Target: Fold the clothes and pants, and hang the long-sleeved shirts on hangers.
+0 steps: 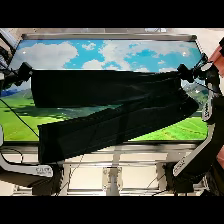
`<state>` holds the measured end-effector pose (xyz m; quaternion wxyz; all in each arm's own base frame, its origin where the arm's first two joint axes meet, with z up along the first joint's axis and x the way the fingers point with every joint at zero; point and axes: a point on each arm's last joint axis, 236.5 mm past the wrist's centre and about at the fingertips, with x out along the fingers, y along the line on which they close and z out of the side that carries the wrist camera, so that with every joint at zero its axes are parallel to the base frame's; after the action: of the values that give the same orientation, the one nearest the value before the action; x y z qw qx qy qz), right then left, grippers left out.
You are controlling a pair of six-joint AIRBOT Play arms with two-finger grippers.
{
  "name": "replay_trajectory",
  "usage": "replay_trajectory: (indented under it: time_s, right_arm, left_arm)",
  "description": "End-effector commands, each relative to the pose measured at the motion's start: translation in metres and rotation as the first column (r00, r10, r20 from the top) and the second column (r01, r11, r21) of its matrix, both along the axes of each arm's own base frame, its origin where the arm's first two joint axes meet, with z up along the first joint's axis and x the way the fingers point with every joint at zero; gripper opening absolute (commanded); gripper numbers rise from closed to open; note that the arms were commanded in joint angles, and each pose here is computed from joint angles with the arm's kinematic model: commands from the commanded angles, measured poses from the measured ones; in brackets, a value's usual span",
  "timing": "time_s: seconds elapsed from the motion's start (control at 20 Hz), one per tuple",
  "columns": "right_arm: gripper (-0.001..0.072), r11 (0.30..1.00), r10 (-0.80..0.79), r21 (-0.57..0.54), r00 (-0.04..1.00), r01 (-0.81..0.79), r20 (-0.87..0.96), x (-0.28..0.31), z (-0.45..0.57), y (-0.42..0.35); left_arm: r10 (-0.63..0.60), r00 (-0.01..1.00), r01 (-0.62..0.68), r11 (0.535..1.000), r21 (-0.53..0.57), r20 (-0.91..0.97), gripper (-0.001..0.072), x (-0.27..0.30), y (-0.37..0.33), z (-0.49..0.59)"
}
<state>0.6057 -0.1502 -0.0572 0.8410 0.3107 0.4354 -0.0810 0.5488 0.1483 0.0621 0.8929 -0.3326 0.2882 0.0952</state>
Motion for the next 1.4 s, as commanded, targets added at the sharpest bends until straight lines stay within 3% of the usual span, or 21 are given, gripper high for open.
replay_trajectory:
  time_s: [0.0,0.1,0.15,0.25,0.3,0.35,0.4,0.45,0.55,0.75,0.85,1.0,1.1,1.35]
  right_arm:
    - [0.0021,1.000,-0.004,0.014,1.000,0.004,0.005,0.003,-0.003,0.003]
    - [0.0021,0.999,-0.018,0.028,1.000,0.018,0.014,0.005,-0.003,0.003]
    - [0.0021,0.999,-0.022,0.033,1.000,0.021,0.020,0.006,-0.002,0.004]
    - [0.0022,0.999,-0.019,0.031,1.000,0.018,0.018,0.006,-0.003,0.004]
    - [0.0048,0.999,-0.018,0.033,1.000,0.017,0.016,0.006,-0.003,0.004]
    - [0.0133,0.999,-0.015,0.037,1.000,0.015,0.009,0.004,-0.003,0.005]
    - [0.0289,0.999,-0.004,0.040,1.000,0.004,-0.003,0.002,-0.003,0.006]
    - [0.0399,0.999,0.006,0.031,1.000,-0.005,-0.015,-0.001,0.000,0.003]
    - [0.0490,0.998,0.064,-0.025,0.996,-0.066,-0.069,-0.015,0.015,-0.009]
    - [0.0488,0.995,0.063,-0.068,0.982,-0.076,-0.177,-0.069,0.052,-0.058]
    - [0.0484,0.986,0.141,-0.049,0.958,-0.158,-0.251,-0.107,0.059,-0.063]
    - [0.0471,0.966,0.250,0.020,0.907,-0.259,-0.339,-0.153,0.055,-0.043]
    - [0.0384,0.945,0.325,0.080,0.875,-0.318,-0.359,-0.174,0.046,-0.015]
    - [0.0376,0.926,0.375,0.104,0.850,-0.363,-0.370,-0.214,0.038,0.022]
  left_arm:
    - [0.003,1.000,-0.003,1.000,-0.012,-0.004,0.0028,0.009,0.001,-0.007]
    - [0.012,1.000,-0.012,0.999,-0.029,-0.019,0.0040,0.010,0.001,-0.016]
    - [0.013,1.000,-0.014,0.999,-0.034,-0.025,0.0085,0.010,0.002,-0.020]
    - [0.013,0.999,-0.014,0.999,-0.038,-0.034,0.0293,0.011,0.002,-0.025]
    - [0.012,0.999,-0.014,0.999,-0.037,-0.034,0.0298,0.011,0.002,-0.025]
    - [0.010,0.999,-0.011,0.999,-0.038,-0.034,0.0300,0.011,0.001,-0.024]
    - [-0.001,0.999,0.000,0.999,-0.043,-0.039,0.0300,0.010,-0.001,-0.022]
    - [-0.019,0.999,0.017,0.999,-0.051,-0.046,0.0301,0.009,-0.003,-0.018]
    - [-0.061,0.996,0.057,0.996,-0.064,-0.060,0.0301,0.003,-0.005,-0.003]
    - [-0.109,0.990,0.103,0.992,-0.069,-0.090,0.0299,-0.039,0.004,0.043]
    - [-0.139,0.968,0.142,0.990,0.001,-0.211,0.0298,-0.083,0.011,0.048]
    - [-0.125,0.883,0.200,0.972,0.121,-0.453,0.0300,-0.158,0.021,0.045]
    - [-0.103,0.839,0.219,0.963,0.159,-0.535,0.0300,-0.199,0.019,0.043]
    - [-0.134,0.706,0.325,0.934,0.150,-0.696,0.0299,-0.287,-0.002,-0.029]
